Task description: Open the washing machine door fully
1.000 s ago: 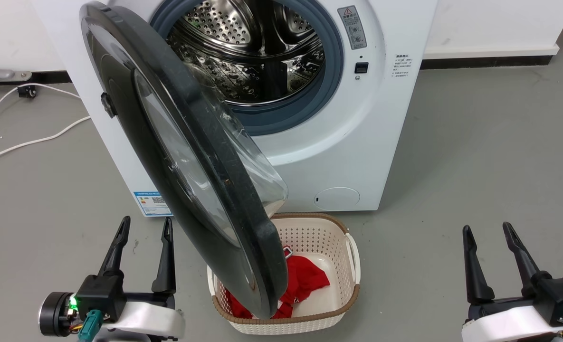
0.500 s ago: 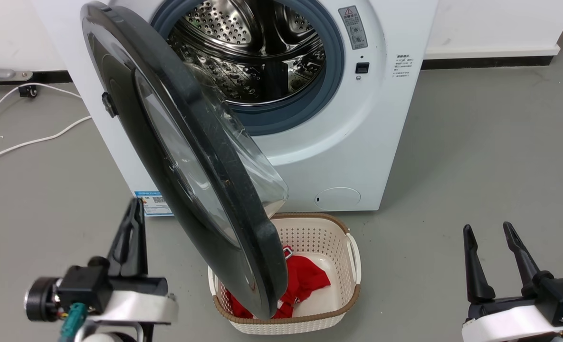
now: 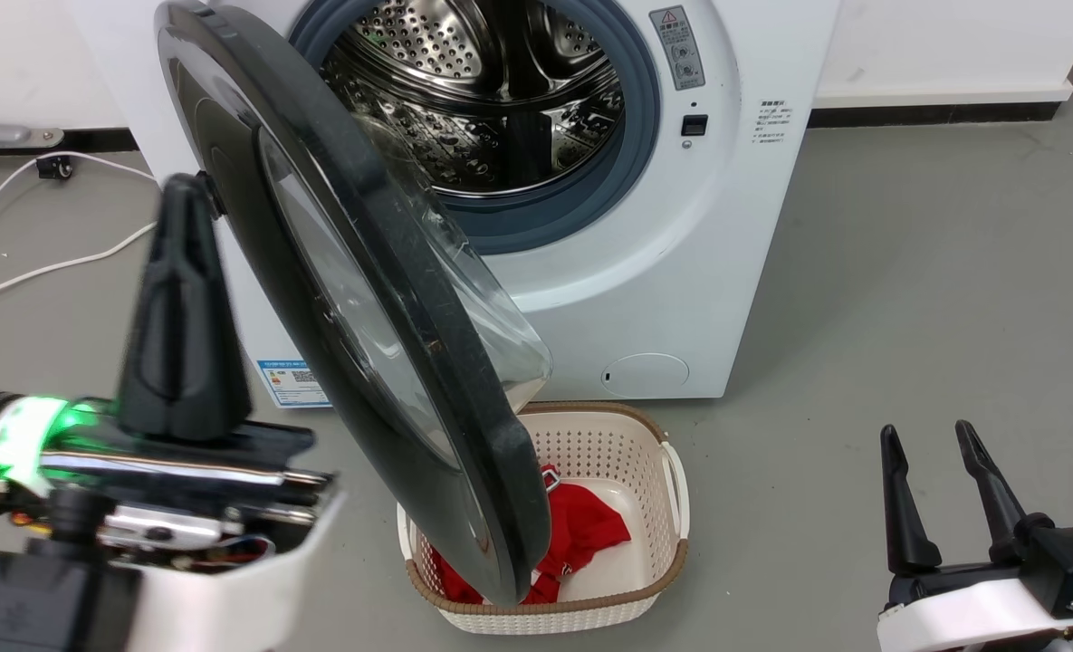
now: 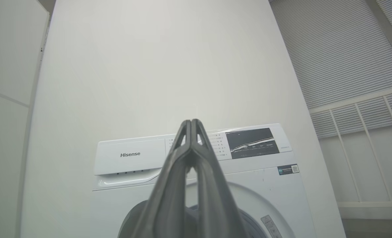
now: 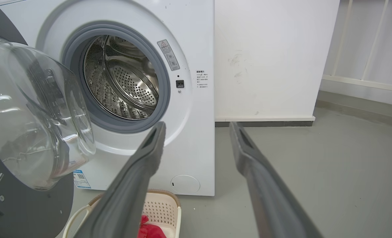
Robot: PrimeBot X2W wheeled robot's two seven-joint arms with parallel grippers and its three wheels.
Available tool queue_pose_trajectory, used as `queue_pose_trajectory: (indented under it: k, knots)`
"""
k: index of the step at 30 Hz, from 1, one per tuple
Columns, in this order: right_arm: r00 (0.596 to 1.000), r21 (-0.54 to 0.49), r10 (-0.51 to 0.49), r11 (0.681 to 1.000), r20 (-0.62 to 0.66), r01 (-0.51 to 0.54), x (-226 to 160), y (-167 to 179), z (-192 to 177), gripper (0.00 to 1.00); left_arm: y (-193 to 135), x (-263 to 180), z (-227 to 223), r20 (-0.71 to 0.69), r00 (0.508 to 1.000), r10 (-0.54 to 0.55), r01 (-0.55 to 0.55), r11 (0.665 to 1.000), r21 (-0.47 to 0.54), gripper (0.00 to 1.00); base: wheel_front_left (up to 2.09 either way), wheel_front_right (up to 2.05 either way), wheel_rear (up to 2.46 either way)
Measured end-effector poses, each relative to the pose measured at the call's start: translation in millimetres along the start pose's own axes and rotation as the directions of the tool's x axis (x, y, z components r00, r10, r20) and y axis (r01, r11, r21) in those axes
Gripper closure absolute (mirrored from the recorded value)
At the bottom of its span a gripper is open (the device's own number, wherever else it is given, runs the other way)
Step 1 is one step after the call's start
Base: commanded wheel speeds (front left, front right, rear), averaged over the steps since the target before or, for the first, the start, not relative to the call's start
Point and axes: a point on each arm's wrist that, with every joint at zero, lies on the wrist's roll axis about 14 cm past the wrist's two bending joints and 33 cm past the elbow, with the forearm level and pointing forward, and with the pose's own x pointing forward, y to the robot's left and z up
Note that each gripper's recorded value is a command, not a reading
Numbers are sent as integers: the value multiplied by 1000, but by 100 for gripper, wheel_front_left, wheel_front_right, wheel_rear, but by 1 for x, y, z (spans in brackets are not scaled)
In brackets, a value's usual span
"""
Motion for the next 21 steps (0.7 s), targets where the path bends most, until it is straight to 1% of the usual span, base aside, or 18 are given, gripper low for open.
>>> queue_pose_trajectory:
  k: [2,4,6,8,10,13,18,21]
  knots:
    - [1000,1,-3,1000,-1,3,0,-1,0,0,-19,1,5,18,999,-47,48,998,-48,100,0,0,0]
    - [1000,5,-5,1000,-2,5,-1,-1,-1,0,-43,-3,2,6,994,-109,109,986,-124,100,0,0,0]
    - [1000,7,-6,1000,-3,6,-1,-1,-1,0,-70,-13,-6,-27,984,-176,167,964,-209,100,0,0,0]
    - [1000,8,-7,1000,-3,7,-2,-2,-1,0,-96,-25,-14,-64,967,-247,219,932,-288,100,0,0,0]
    - [1000,10,-7,1000,-6,7,-2,-2,-2,0,-115,-41,-28,-121,945,-305,246,903,-352,100,0,0,0]
    - [1000,15,-6,1000,-8,6,-3,-1,-3,0,-132,-69,-54,-232,901,-366,254,880,-402,100,0,0,0]
    - [1000,28,-6,1000,-16,6,-4,0,-5,0,-139,-121,-97,-421,810,-408,212,874,-438,100,0,0,0]
    - [1000,40,-4,999,-25,5,-4,1,-9,0,-145,-147,-115,-498,754,-428,192,869,-456,100,0,0,0]
